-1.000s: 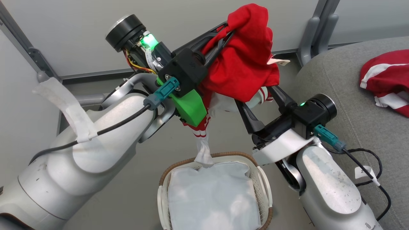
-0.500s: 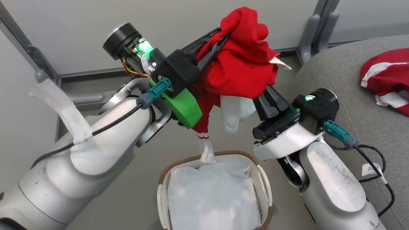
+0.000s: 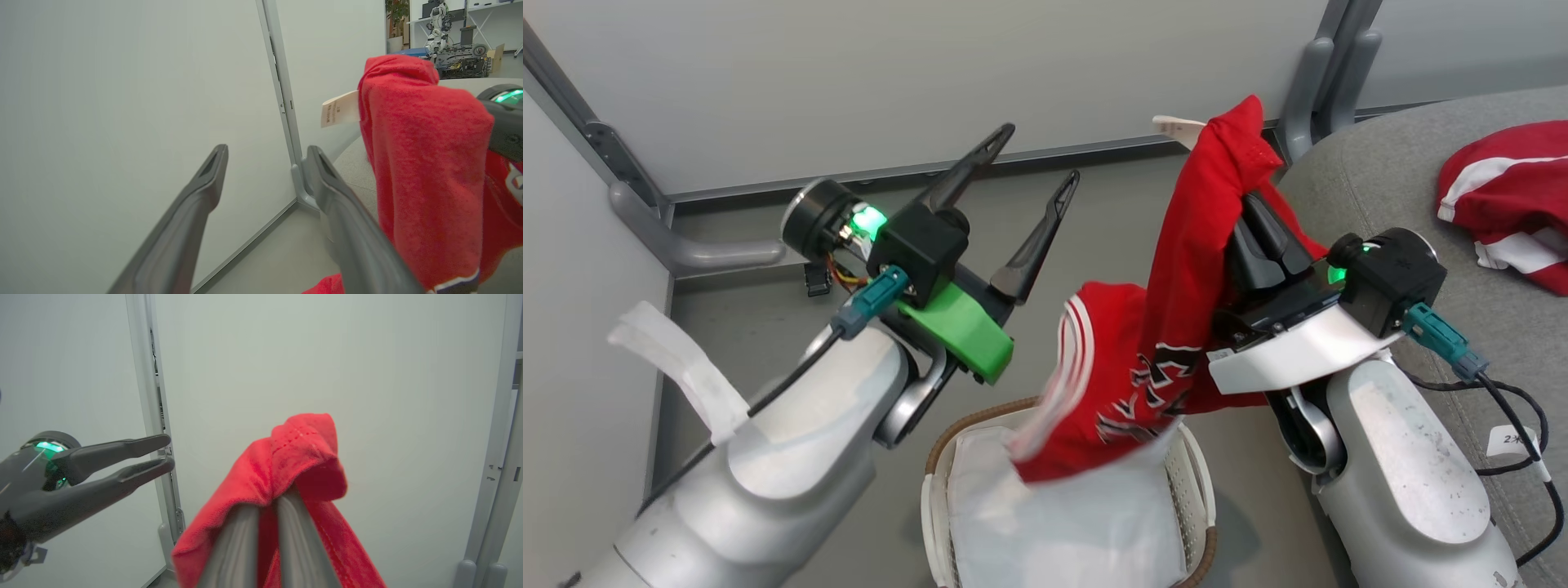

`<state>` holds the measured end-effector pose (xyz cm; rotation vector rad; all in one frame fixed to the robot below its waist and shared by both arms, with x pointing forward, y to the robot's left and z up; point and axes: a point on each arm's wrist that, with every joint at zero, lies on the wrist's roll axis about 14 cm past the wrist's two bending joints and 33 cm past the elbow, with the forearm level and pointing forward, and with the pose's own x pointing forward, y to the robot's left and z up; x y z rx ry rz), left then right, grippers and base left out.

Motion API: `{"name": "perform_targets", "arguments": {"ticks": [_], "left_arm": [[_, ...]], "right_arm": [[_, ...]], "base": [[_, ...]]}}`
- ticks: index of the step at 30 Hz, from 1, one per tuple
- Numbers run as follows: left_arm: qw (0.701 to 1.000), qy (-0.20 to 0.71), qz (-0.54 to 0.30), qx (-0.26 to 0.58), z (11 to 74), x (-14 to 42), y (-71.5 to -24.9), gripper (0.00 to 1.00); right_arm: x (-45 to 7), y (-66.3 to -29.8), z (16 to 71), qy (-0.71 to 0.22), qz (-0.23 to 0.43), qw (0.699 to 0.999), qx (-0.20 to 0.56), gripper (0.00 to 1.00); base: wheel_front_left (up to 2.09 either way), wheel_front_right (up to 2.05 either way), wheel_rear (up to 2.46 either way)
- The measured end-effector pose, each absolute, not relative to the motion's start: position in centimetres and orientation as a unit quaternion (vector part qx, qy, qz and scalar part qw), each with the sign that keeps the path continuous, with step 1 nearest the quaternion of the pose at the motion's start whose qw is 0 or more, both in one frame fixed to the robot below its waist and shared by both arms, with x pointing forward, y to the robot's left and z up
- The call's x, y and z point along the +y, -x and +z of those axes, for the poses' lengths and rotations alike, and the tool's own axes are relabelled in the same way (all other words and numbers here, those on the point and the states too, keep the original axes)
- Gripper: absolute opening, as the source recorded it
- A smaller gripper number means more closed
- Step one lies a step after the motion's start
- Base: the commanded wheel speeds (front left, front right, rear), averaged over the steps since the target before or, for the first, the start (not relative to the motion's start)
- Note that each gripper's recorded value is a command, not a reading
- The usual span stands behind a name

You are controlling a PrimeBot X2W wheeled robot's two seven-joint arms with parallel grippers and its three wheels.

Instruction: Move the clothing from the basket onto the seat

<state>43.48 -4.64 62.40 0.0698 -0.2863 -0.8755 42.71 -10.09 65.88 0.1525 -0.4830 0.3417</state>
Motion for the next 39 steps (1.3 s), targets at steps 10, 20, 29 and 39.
{"name": "perform_targets", "arguments": {"ticks": [10, 20, 29, 39], "left_arm": [[0.906, 0.034, -0.416, -0.064, 56.7, -5.7, -40.9, 1.00], [0.897, 0.054, -0.434, -0.061, 55.5, -7.4, -39.8, 1.00], [0.870, 0.054, -0.487, -0.058, 54.0, -11.4, -40.0, 1.00], [0.825, 0.077, -0.559, -0.035, 51.6, -16.9, -39.0, 1.00]], "right_arm": [[-12.4, -42.6, 65.4, -0.061, 0.132, 0.961, -0.236, 0.00], [-16.7, -42.3, 65.7, -0.044, 0.071, 0.966, -0.245, 0.00], [-23.8, -41.5, 66.7, 0.002, -0.026, 0.966, -0.256, 0.00], [-31.3, -38.8, 64.5, 0.044, -0.136, 0.966, -0.213, 0.00]], "base": [[0.00, 0.00, 0.00], [0.00, 0.00, 0.00], [0.00, 0.00, 0.00], [0.00, 0.00, 0.00]]}}
